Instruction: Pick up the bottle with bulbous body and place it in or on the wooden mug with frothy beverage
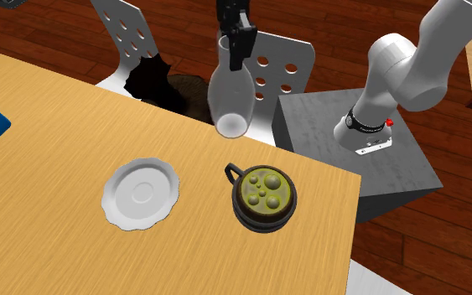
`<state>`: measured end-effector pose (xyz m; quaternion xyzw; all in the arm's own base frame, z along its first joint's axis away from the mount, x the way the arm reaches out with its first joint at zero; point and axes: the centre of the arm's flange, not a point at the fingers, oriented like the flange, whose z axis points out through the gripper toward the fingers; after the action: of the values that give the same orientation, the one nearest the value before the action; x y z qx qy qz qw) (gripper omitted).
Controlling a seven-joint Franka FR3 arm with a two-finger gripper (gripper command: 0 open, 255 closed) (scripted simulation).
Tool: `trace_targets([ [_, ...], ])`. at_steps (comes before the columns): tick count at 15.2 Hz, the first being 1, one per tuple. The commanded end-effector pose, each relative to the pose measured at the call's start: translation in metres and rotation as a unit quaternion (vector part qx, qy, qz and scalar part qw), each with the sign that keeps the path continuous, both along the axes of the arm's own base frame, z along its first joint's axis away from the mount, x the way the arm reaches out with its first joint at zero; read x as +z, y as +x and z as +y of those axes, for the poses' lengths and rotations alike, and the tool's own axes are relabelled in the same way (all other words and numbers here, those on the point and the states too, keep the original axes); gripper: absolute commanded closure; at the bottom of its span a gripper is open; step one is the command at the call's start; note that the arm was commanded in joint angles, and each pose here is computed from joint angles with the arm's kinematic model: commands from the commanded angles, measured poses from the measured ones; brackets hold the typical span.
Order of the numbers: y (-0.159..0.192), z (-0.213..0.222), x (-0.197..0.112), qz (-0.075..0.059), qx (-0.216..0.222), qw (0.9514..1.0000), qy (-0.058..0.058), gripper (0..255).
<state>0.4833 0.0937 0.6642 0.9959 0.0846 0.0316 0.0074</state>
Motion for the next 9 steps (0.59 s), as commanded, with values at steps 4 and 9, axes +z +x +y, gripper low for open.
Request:
trace_targets([
  [4,-0.021,0.051,0.036,0.000,0.000,1.0000,0.000,255],
  [9,-0.044,0.102,0.070,0.000,0.000,1.0000,0.000,255],
])
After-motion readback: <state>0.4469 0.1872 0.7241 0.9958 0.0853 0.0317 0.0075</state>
